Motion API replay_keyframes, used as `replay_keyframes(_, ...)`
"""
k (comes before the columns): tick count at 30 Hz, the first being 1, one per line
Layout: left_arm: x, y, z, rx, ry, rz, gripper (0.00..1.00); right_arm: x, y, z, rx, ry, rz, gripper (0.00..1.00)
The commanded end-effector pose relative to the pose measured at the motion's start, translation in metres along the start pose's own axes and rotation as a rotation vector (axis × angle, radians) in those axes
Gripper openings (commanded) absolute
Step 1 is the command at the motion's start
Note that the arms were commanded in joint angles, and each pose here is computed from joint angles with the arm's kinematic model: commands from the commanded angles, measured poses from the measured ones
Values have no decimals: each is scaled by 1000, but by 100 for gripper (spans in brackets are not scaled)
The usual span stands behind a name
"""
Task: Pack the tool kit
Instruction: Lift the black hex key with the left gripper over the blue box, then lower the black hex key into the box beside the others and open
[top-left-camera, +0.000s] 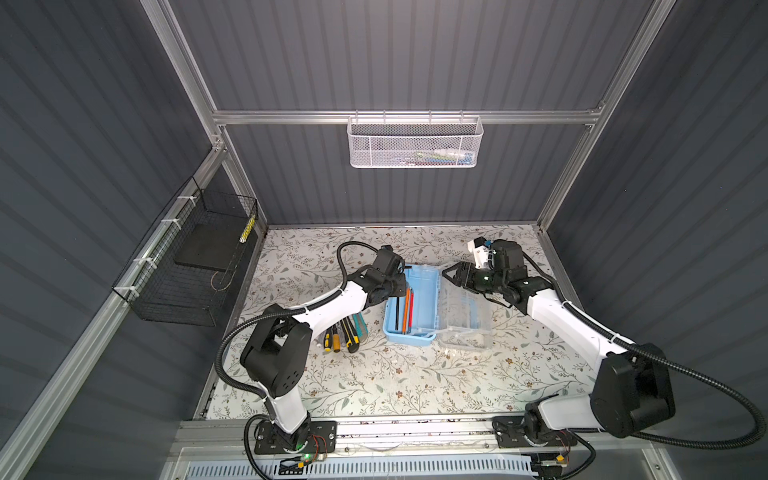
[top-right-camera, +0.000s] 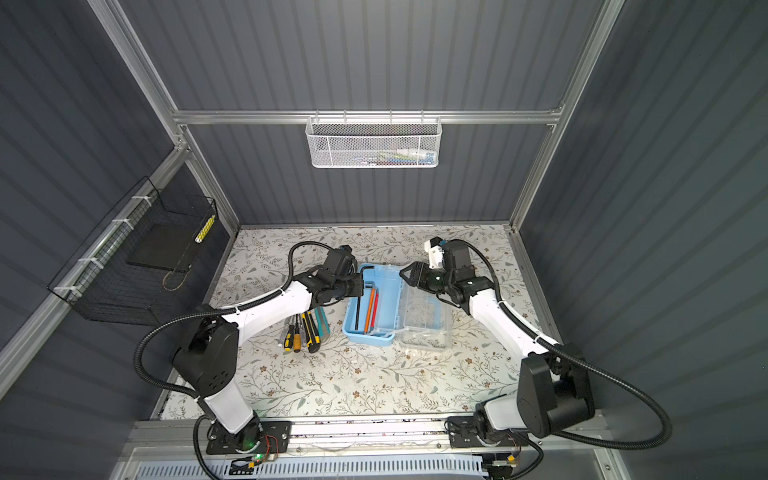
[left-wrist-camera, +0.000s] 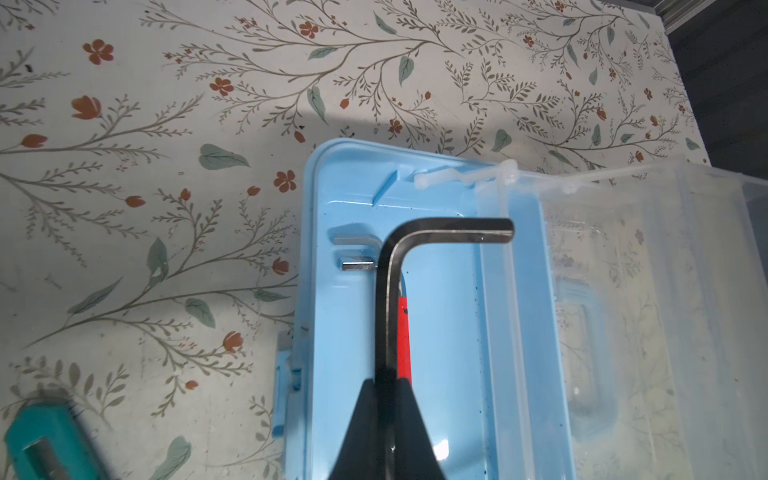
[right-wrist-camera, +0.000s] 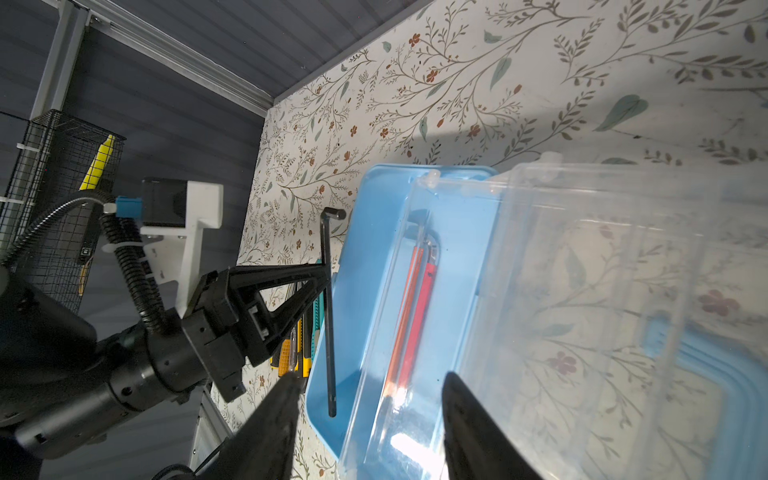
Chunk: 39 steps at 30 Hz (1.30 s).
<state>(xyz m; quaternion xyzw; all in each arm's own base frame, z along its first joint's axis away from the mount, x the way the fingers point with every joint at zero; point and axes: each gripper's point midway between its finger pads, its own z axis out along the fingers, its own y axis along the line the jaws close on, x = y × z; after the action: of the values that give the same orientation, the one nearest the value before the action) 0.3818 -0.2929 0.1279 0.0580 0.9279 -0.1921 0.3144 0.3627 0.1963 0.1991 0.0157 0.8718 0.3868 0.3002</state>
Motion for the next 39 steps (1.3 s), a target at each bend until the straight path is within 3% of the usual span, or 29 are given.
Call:
replay_keyframes(1,-9,-11,5,32,-17,0,0,-3,1,2,-6,6,3,56)
replay_keyframes(14,27,0,41,-44,94,5,0,4,-6,-1,14,-2,-5,57)
replay_keyframes(19,21,-3,42,-46,86,7,23,-2,-3,-3,11,-11,-14,59)
replay_keyframes(25,5,-8,29,-50,52,28,35,-7,4,-13,4,-36,-32,60)
replay_keyframes(34,-3,33,-9,-248,-22,96,43,-6,8,-28,13,-54,-51,62)
replay_keyframes(39,10,44,-10,-267,-9,90,43,-6,5,-24,14,-40,-44,63)
